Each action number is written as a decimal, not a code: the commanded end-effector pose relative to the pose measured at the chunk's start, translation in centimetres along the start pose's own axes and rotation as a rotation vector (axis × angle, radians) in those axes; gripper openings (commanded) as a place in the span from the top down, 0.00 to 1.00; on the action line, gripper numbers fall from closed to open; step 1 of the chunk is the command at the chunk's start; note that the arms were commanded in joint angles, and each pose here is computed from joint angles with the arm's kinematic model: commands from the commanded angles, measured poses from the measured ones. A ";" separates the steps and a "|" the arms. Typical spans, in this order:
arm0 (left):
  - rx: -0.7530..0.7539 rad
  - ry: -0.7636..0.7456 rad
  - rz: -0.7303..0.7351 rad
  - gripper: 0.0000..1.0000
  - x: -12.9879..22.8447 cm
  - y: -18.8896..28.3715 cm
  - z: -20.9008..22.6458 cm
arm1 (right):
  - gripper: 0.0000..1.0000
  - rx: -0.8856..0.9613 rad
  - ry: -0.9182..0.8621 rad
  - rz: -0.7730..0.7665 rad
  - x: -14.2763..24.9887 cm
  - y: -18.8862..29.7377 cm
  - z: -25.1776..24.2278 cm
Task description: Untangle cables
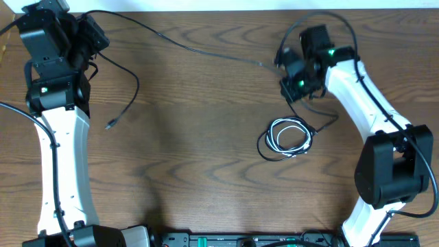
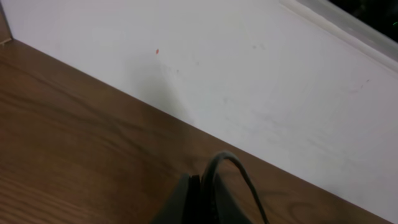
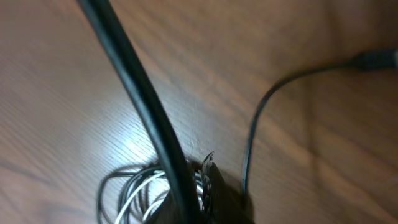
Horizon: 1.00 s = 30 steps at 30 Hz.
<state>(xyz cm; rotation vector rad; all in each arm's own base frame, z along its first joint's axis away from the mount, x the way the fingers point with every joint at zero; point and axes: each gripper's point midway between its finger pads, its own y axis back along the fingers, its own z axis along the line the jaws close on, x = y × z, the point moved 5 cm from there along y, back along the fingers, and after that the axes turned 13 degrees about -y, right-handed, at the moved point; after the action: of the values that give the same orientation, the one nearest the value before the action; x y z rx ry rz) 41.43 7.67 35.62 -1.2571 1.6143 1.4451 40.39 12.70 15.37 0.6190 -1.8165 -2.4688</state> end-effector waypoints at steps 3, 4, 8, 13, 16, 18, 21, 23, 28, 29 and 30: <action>0.006 0.006 -0.001 0.93 -0.4 0.0 0.0 | 0.99 -0.066 -0.003 -0.367 -8.0 12.3 4.1; 0.005 0.006 0.000 0.92 -0.3 0.0 0.0 | 0.99 -0.085 0.008 -0.426 -8.8 14.6 5.0; 0.004 0.008 0.008 0.93 -0.2 0.0 0.0 | 0.99 -0.163 0.047 -0.617 -10.5 22.1 7.7; 0.007 0.008 0.008 0.93 -0.2 0.0 0.0 | 0.99 -0.277 0.084 -0.822 -10.6 30.8 10.9; 0.012 0.009 0.016 0.92 0.0 0.0 -0.1 | 0.99 -0.317 0.060 -0.849 -10.4 32.3 11.8; 0.012 0.010 0.026 0.93 0.2 0.0 -0.1 | 0.99 -0.331 0.000 -0.825 -10.3 31.9 11.6; 0.042 0.012 0.042 0.93 0.5 0.0 -0.5 | 0.99 -0.246 -0.142 -0.791 -10.2 30.6 9.9; 0.070 0.013 0.051 0.92 0.6 0.0 -0.8 | 0.99 -0.205 -0.183 -0.760 -10.1 29.5 9.2; 0.133 0.011 0.111 0.92 1.9 0.0 -2.5 | 0.99 -0.166 -0.236 -0.627 -9.4 25.3 8.4; 0.139 0.010 0.132 0.93 2.3 0.0 -2.9 | 0.99 -0.164 -0.244 -0.608 -9.3 24.6 8.3; 0.145 0.010 0.155 0.93 2.8 0.0 -3.2 | 0.99 -0.161 -0.250 -0.588 -9.2 23.9 8.2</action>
<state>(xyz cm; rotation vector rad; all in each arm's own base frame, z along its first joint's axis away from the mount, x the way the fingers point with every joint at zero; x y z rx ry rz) 40.83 5.72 34.00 -1.1454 1.7597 1.4208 40.63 14.28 44.25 1.1228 -1.6061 -3.1530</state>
